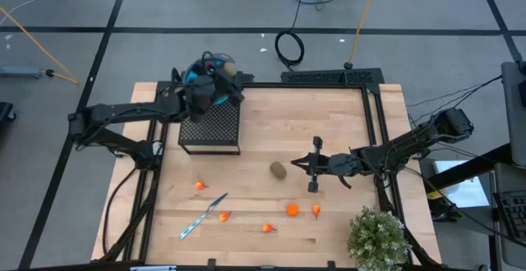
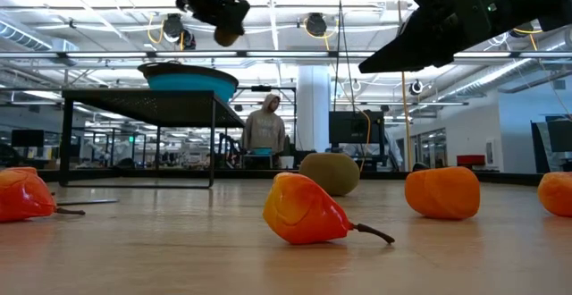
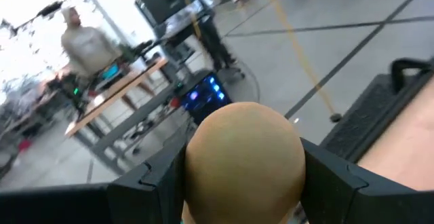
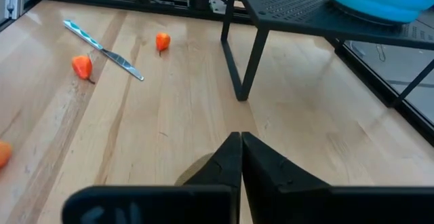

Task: Pick & Place Fruit
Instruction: Put the right kiwi into the blue strainer bowl on the shelf

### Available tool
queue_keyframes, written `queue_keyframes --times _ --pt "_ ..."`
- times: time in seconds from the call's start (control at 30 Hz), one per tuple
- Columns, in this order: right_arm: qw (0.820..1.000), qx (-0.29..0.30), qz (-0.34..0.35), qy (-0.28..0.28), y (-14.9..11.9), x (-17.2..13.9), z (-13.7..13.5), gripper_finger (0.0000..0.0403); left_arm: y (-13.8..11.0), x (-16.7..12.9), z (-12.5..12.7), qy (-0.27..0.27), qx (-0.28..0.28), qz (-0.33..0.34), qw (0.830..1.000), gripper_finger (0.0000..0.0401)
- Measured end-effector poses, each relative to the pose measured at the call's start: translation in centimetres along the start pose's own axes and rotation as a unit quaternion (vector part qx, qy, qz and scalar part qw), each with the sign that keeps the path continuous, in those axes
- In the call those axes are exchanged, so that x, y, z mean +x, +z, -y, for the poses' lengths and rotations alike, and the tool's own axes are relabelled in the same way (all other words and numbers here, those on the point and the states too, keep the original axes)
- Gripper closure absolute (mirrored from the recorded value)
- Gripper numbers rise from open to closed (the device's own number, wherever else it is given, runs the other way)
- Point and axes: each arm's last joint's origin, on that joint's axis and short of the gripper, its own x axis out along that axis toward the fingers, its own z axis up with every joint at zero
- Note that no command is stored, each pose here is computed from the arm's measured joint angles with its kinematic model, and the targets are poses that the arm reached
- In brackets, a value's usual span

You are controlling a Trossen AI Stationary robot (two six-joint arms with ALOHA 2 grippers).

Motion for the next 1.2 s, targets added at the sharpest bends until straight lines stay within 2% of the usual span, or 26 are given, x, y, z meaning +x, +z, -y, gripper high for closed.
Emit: queue_keyframes --times 0.17,0.6,0.83,0.97,1.2 --pt "1.0 -0.001 -0.003 0.0 -0.1 0.0 0.0 0.0402 -1.0 0.5 -2.5 0.012 -0.03 -0.036 0.999 0.0183" --pt "1.0 -0.001 -0.003 0.0 -0.1 0.0 0.0 0.0402 -4.0 2.2 -6.7 -0.085 -0.132 -0.122 0.98 0.0183" --pt "1.0 -0.001 -0.003 0.0 -0.1 0.0 0.0 0.0402 -2.9 2.2 -8.7 -0.114 -0.148 -0.181 0.966 0.0183" --pt "1.0 -0.001 -0.003 0.0 -0.1 0.0 0.0 0.0402 -1.4 1.9 -9.7 -0.122 -0.148 -0.196 0.962 0.0183" --pt "1.0 -0.002 -0.003 0.0 -0.1 0.0 0.0 0.0402 -0.2 2.5 -10.2 -0.176 -0.148 -0.24 0.943 0.0183"
